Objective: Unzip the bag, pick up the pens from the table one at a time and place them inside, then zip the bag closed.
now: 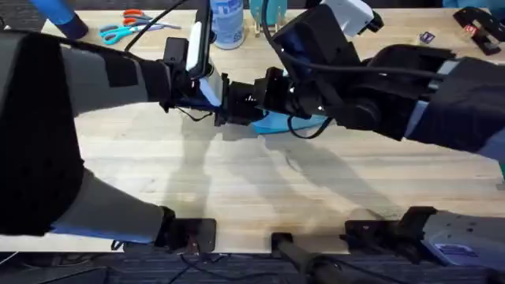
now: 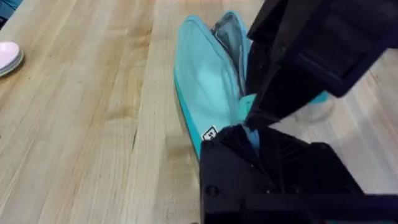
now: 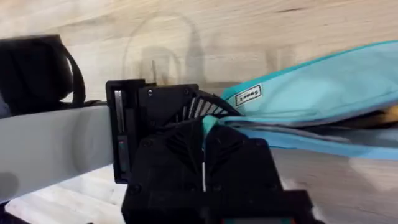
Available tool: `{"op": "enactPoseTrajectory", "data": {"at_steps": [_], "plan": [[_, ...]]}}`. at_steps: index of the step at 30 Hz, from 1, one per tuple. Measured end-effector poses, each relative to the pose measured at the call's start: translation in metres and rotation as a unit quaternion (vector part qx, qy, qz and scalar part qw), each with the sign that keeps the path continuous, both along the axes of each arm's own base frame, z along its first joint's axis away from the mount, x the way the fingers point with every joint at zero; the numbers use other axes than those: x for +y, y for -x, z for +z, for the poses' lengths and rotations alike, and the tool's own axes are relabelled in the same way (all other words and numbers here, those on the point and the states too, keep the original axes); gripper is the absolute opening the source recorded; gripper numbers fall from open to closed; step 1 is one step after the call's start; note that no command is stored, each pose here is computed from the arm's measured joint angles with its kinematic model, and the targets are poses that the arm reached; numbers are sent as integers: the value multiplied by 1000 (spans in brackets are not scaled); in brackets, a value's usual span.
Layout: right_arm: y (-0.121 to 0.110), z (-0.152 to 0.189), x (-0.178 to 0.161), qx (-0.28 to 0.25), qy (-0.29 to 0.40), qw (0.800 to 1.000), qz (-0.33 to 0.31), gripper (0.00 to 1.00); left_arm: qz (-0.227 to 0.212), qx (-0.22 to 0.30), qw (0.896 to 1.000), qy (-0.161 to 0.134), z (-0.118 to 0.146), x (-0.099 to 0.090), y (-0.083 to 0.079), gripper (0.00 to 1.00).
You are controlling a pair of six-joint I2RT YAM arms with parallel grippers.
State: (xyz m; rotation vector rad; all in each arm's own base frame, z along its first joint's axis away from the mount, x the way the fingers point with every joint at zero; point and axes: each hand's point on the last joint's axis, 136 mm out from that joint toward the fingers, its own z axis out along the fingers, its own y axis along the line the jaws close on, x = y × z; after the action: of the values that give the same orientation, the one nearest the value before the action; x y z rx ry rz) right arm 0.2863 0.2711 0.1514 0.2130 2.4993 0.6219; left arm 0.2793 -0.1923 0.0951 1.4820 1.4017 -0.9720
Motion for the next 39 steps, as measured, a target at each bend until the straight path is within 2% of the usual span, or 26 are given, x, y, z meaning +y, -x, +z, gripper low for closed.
{"op": "enactPoseTrajectory", "data": {"at_steps": [18,26,39], "plan": [[2,-5,-8,12,12,1000,-4,29,0,-4,1000,-2,0,-1,-1,44],[-3,-2,-35,27,16,999,-33,29,-1,-5,1000,-1,0,-1,-1,44],[-15,-15,-88,70,43,992,-99,30,0,-7,1000,-5,-1,-1,-2,44]]}}
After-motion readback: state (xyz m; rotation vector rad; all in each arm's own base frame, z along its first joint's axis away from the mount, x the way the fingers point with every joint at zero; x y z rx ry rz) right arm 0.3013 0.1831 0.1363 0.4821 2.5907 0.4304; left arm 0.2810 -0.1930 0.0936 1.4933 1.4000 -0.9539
